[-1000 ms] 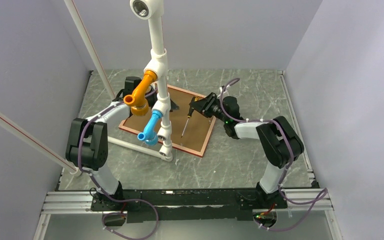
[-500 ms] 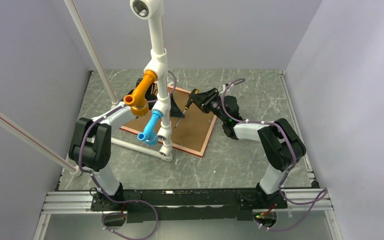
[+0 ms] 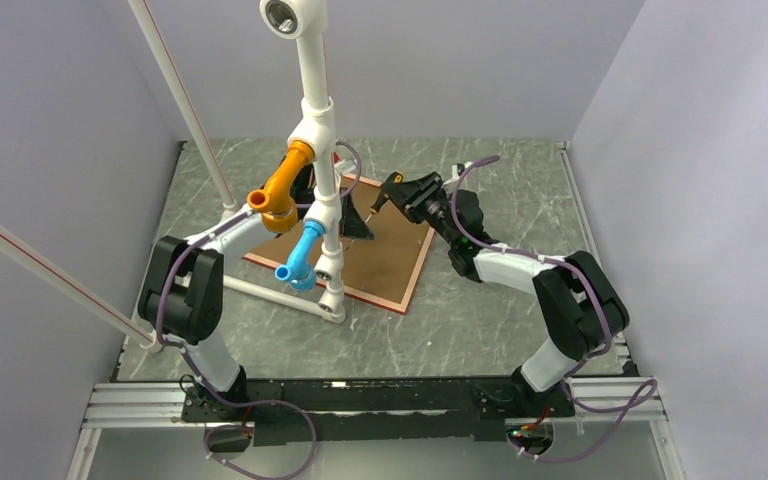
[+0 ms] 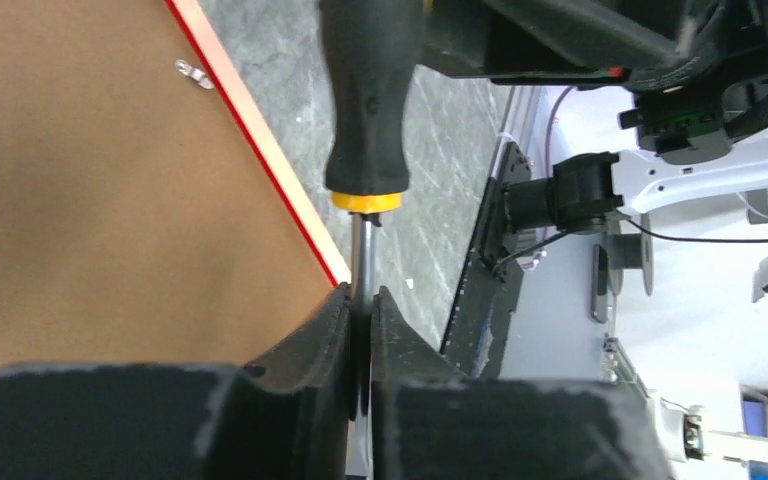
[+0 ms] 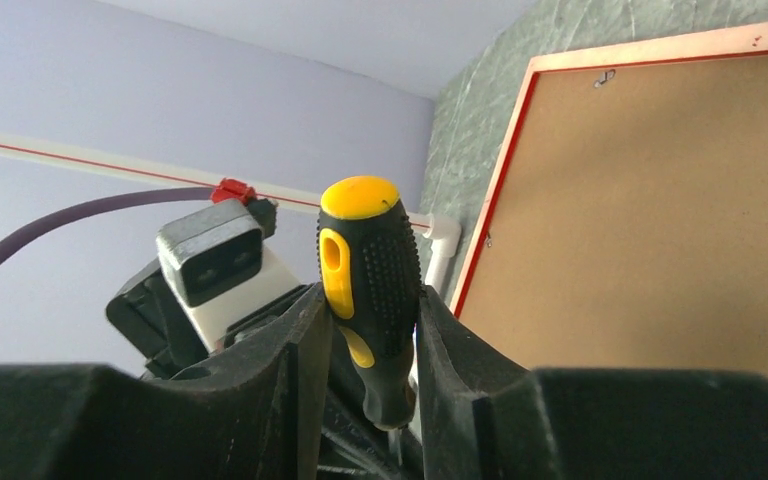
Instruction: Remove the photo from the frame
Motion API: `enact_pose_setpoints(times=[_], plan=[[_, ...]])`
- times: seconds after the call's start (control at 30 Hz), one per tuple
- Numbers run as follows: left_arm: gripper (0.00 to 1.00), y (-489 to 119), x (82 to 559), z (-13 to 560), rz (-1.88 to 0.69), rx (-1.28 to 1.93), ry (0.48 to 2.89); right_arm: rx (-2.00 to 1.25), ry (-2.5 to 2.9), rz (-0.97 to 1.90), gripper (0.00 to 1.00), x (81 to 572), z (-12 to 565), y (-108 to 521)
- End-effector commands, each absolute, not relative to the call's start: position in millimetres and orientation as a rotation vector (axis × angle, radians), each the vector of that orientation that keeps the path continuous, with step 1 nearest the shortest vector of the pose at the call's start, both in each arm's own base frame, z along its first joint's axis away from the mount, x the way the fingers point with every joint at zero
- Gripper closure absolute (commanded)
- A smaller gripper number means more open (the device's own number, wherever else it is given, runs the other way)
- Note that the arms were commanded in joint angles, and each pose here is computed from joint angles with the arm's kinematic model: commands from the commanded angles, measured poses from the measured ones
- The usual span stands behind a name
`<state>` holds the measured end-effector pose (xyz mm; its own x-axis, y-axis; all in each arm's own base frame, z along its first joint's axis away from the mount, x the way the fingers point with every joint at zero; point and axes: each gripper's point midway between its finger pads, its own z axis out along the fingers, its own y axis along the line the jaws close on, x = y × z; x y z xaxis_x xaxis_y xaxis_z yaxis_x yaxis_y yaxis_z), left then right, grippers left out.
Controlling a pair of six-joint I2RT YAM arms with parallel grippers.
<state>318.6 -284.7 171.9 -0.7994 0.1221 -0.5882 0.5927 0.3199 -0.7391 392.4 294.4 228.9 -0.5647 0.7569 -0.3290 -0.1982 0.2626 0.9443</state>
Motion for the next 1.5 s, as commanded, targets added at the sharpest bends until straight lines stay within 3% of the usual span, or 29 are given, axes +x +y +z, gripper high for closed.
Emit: enact_pose_setpoints(times=[0.0,0.07,0.17,0.2,0.23,0.27,0.37,0.53,0.77,1.0,1.2,1.47], plan=[[0.95,-284.8,319.2,195.8,-1.397,0.736,2.064,0.44,1.575,1.493,1.0,382.4,278.7,295.7],[1.0,-283.3,318.0,199.9,-1.374,0.749,2.04,0.372,1.611,1.457,0.97,373.9,278.4,296.1],[1.0,-279.7,318.2,202.0,-1.311,0.784,2.015,0.191,1.738,1.296,0.48,362.2,268.3,293.5],[1.0,-277.2,319.8,202.0,-1.274,0.794,2.012,0.138,1.833,1.205,0.21,357.4,252.0,289.8],[1.0,-275.1,321.1,202.0,-1.238,0.801,2.01,0.086,1.914,1.097,0.03,354.8,236.7,282.6],[1.0,-272.9,322.8,202.0,-1.204,0.811,2.004,0.067,1.991,0.981,0.01,352.8,222.4,271.7],[1.0,-270.9,322.4,205.0,-1.165,0.847,1.958,-0.013,2.121,0.757,0.0,341.2,197.1,243.3],[1.0,-277.3,305.7,199.8,-1.066,1.033,1.857,-0.069,2.063,0.704,0.0,314.3,218.7,218.4],[1.0,-289.4,293.3,191.5,-0.88,1.128,1.786,-0.133,2.042,0.918,0.0,274.9,261.5,227.7],[1.0,-299.2,280.2,201.4,-0.765,1.173,1.673,-0.029,2.126,0.997,0.0,271.8,265.5,231.5],[1.0,-307.4,269.3,201.3,-0.779,1.208,1.62,0.098,2.082,0.965,0.1,282.7,262.1,221.7],[1.0,-313.8,265.1,198.4,-0.834,1.235,1.634,-0.01,2.073,1.195,0.2,282.7,251.5,255.8]])
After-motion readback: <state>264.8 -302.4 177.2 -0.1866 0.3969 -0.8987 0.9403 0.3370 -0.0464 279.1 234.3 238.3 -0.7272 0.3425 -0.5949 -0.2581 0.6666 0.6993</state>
